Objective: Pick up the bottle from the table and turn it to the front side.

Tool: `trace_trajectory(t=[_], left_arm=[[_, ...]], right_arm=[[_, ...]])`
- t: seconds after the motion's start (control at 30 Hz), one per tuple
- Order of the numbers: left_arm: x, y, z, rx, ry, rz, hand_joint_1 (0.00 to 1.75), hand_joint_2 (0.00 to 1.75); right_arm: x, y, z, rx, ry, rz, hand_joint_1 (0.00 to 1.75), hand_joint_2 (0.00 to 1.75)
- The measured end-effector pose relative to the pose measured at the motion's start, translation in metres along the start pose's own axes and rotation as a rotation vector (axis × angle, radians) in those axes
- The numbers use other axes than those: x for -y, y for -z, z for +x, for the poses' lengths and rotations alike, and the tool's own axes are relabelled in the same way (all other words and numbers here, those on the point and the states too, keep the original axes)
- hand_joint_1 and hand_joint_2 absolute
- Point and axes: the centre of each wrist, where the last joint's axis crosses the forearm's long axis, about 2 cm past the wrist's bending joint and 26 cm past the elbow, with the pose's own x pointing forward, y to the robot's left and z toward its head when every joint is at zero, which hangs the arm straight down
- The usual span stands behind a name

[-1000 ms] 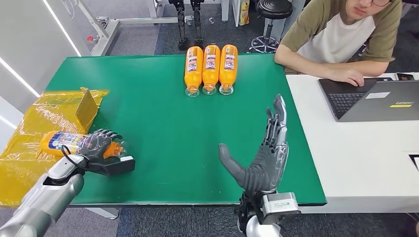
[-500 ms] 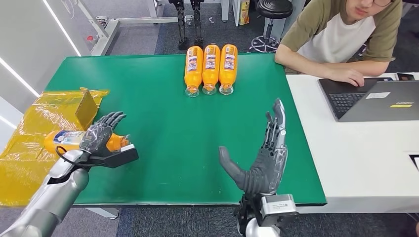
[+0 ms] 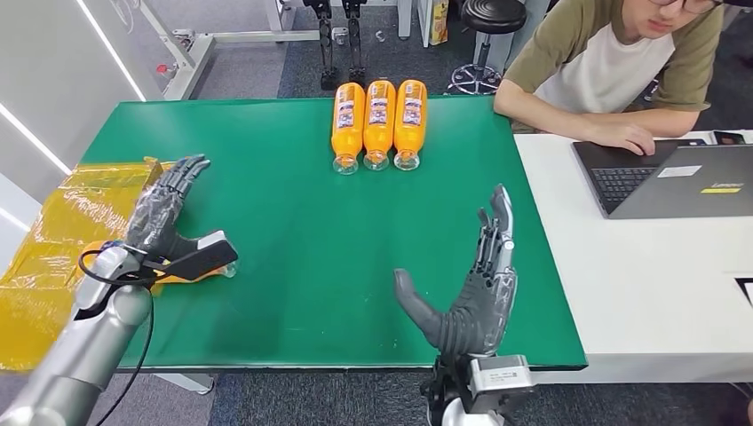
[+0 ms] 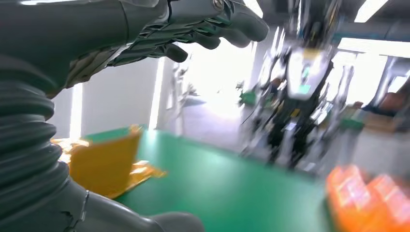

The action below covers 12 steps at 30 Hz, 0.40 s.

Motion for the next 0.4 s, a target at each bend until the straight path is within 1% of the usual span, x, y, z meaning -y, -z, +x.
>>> trace_trajectory(t=[0.1, 0.17, 0.23, 0.3, 0.37, 0.4], left_arm=[[-0.020, 0.008, 0.017, 0.091, -0.132, 0.194, 0.00, 1.75], [-0.026, 0.011, 0.036, 0.168, -0.251, 0.328, 0.00, 1.75], [-0.027, 0.011, 0.065, 0.249, -0.431, 0.467, 0.00, 1.75], [-0.024, 0.008, 0.099, 0.304, -0.653, 0.588, 0.00, 1.75], [-0.018, 0.002, 0.131, 0.325, -0.861, 0.674, 0.00, 1.75], [-0.017, 0.000, 0.139, 0.329, -0.911, 0.693, 0.00, 1.75]], right_arm=[[0.002, -0.003, 0.002, -0.005, -0.003, -0.007, 0.00, 1.75], [0.003, -0.004, 0.002, -0.007, -0.008, -0.010, 0.00, 1.75], [0.005, -0.006, 0.003, -0.009, -0.014, -0.013, 0.00, 1.75], [0.006, -0.008, 0.003, -0.017, -0.016, -0.015, 0.00, 1.75], [0.007, -0.011, 0.004, -0.032, -0.011, -0.011, 0.00, 1.75], [0.007, -0.011, 0.004, -0.036, -0.009, -0.009, 0.00, 1.75]])
